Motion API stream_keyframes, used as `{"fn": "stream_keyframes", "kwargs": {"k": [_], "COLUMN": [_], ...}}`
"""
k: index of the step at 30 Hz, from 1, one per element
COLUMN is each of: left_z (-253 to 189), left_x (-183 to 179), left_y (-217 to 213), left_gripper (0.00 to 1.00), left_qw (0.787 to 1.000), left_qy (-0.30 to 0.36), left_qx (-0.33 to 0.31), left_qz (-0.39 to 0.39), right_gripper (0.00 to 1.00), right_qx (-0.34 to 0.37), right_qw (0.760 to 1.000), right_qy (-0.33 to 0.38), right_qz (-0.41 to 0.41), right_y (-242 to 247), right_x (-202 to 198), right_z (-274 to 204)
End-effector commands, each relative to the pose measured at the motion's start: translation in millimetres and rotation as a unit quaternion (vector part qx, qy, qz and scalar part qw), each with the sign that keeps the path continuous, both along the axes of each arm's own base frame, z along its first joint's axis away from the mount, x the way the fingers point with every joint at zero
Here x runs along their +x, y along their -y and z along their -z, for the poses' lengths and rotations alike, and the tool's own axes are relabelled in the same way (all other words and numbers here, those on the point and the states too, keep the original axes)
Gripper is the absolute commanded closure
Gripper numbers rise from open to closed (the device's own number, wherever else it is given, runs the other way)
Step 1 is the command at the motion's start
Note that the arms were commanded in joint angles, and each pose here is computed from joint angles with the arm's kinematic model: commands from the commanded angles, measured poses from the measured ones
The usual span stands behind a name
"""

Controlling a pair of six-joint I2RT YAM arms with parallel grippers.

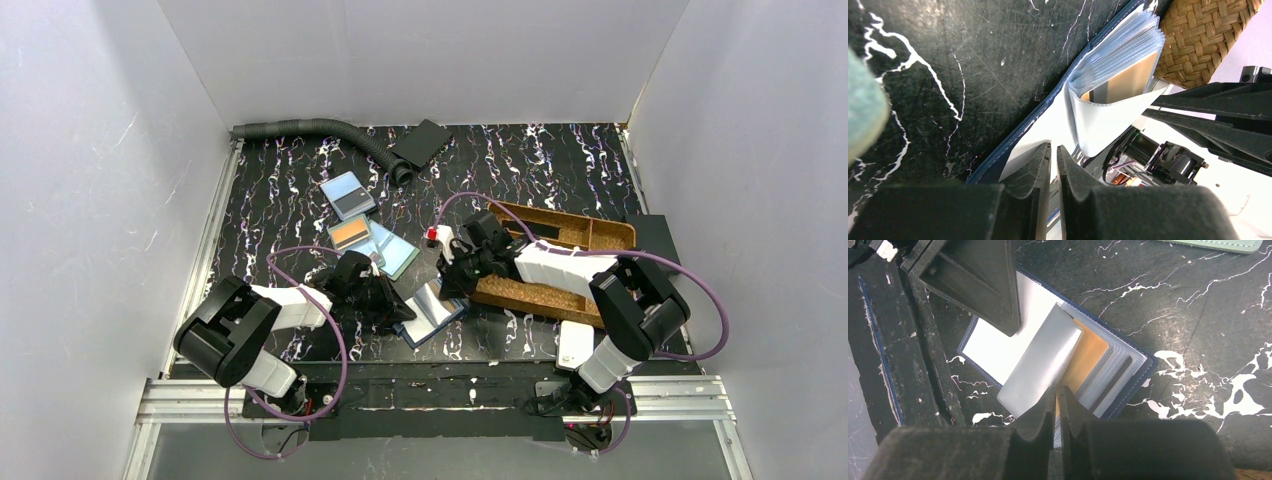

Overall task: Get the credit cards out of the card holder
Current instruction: Open the card holder at the center of the board.

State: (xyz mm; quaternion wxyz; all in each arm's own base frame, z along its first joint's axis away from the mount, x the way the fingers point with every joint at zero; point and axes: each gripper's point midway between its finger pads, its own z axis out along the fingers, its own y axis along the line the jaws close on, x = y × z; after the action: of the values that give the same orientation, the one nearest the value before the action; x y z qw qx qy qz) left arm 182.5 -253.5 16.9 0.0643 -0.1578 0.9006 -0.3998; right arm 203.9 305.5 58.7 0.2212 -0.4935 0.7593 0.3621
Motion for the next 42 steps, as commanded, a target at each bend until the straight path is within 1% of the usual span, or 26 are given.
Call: {"fn": "stream_keyframes", "kwargs": {"k": [1,9,17,18,22,26,31,39,42], "left_z": [1.7,-2.8,-17.8,-20.5,-32.5,-40.6,-42.2,-49.0,-46.3], "left_x": [4.7,5.1,9.2,10.2,14.8,18.8,24.4,30.3,30.9], "left_y": [-4.8,-3.1,-2.6,-2.2,1.1,5.4,10.8,16.9,18.4], "left_gripper": [0.90,0.89,0.84,0.82,0.68,0.58,0.52,0.48,0.46], "left_qw": [1.000,1.000,0.999,0.999,0.998,0.996,0.996,0.995,0.995], "left_qy": [0.011,0.016,0.043,0.048,0.066,0.076,0.073,0.082,0.073], "left_qx": [0.017,0.010,-0.006,-0.009,-0.024,-0.035,-0.043,-0.060,-0.060], "left_qz": [-0.002,0.002,0.007,0.007,0.007,0.009,0.009,0.009,0.008], "right_gripper": [0.86,0.85,0.85,0.85,0.84,0.83,0.82,0.81,0.81], "right_qx": [0.000,0.006,0.014,0.014,0.021,0.030,0.040,0.044,0.048], "right_qw": [1.000,1.000,0.999,0.999,0.999,0.998,0.997,0.996,0.996], "right_qy": [0.013,0.005,-0.018,-0.022,-0.032,-0.040,-0.053,-0.059,-0.062], "right_qz": [-0.013,-0.027,-0.030,-0.030,-0.035,-0.040,-0.043,-0.045,-0.050], "right_y": [-5.5,-10.4,-15.9,-16.5,-19.4,-22.3,-25.6,-26.7,-27.8], "right_x": [1.6,-6.3,-13.7,-14.9,-18.8,-23.4,-29.0,-31.6,-34.2], "right_z": [-4.7,-5.4,-3.2,-2.6,-2.6,-3.8,-5.2,-4.8,-5.7]}}
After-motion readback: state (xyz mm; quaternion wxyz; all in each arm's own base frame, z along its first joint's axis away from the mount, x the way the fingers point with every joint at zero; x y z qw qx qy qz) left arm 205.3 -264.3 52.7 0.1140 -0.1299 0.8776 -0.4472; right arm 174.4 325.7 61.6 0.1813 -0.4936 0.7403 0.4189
